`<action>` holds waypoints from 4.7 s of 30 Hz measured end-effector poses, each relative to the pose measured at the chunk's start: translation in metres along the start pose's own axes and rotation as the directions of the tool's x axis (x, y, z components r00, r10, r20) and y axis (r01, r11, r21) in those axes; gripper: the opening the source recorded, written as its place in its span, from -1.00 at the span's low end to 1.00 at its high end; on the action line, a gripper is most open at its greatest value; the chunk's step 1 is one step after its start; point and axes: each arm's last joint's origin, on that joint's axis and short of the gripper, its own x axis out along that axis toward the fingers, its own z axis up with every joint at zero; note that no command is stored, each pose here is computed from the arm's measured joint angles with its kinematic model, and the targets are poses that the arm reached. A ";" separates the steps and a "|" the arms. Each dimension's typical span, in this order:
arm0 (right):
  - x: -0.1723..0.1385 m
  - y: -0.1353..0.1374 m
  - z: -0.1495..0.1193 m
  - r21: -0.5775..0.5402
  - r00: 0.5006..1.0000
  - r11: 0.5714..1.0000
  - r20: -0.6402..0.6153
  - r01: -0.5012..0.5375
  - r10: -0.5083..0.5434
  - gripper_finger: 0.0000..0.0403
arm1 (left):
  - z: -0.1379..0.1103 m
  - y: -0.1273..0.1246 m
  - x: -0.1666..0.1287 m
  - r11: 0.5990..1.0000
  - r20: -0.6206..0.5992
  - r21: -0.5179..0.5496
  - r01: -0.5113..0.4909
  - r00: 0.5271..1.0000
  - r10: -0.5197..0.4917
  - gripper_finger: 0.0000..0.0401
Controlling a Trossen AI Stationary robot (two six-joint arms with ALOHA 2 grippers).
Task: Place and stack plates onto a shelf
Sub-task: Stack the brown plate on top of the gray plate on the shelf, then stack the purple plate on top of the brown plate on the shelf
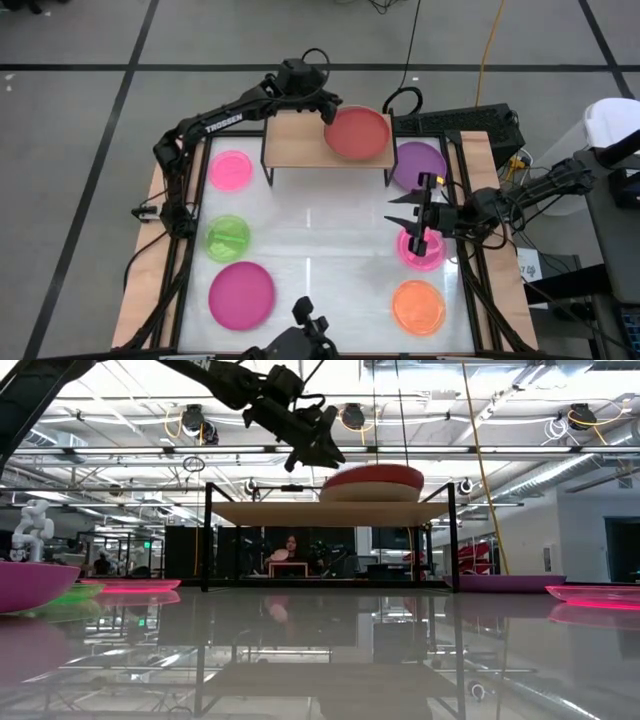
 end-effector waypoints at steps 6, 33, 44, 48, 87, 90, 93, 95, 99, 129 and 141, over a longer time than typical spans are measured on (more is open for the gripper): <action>0.000 0.000 -0.002 -0.004 1.000 1.000 -0.023 0.010 -0.010 -0.29 | 0.020 -0.006 -0.033 1.000 0.053 0.019 0.008 0.999 -0.009 -0.39; -0.003 -0.003 -0.018 -0.034 0.889 0.939 -0.314 0.342 -0.334 -0.29 | 0.031 -0.113 -0.228 0.889 0.137 0.416 0.190 0.954 -0.268 -0.39; -0.003 -0.001 -0.017 -0.022 0.909 0.954 -0.298 0.299 -0.292 -0.29 | -0.060 -0.092 -0.238 0.914 0.238 0.361 0.187 0.929 -0.284 -0.39; -0.002 0.002 -0.014 0.016 0.953 0.982 -0.243 0.191 -0.181 -0.29 | -0.093 -0.084 -0.247 0.930 0.261 0.322 0.178 0.927 -0.268 -0.39; -0.018 -0.033 -0.128 -0.077 -0.045 0.894 -0.997 0.442 -0.064 -0.29 | -0.174 -0.068 -0.233 0.943 0.400 0.234 0.235 0.861 -0.314 -0.39; -0.025 -0.034 -0.150 -0.119 -0.122 0.881 -0.990 0.457 -0.070 -0.29 | -0.174 -0.068 -0.233 0.944 0.401 0.232 0.235 0.861 -0.313 -0.39; -0.033 -0.034 -0.169 -0.142 -0.163 0.877 -0.984 0.460 -0.074 -0.29 | -0.174 -0.068 -0.232 0.944 0.399 0.229 0.236 0.862 -0.313 -0.39; -0.037 -0.034 -0.180 -0.148 -0.172 0.878 -0.982 0.456 -0.076 -0.29 | -0.174 -0.068 -0.232 0.945 0.400 0.224 0.239 0.862 -0.312 -0.39; -0.044 -0.034 -0.194 -0.153 -0.177 0.880 -0.981 0.450 -0.080 -0.29 | -0.174 -0.068 -0.232 0.945 0.397 0.222 0.239 0.863 -0.312 -0.39; -0.065 -0.033 -0.219 -0.076 -0.125 0.837 -0.992 0.541 -0.009 -0.93 | -0.174 -0.068 -0.232 0.946 0.396 0.219 0.240 0.864 -0.311 -0.39; -0.051 -0.058 -0.163 -0.034 0.138 0.701 -0.972 0.712 -0.188 -1.00 | -0.174 -0.068 -0.232 0.947 0.395 0.205 0.247 0.864 -0.311 -0.39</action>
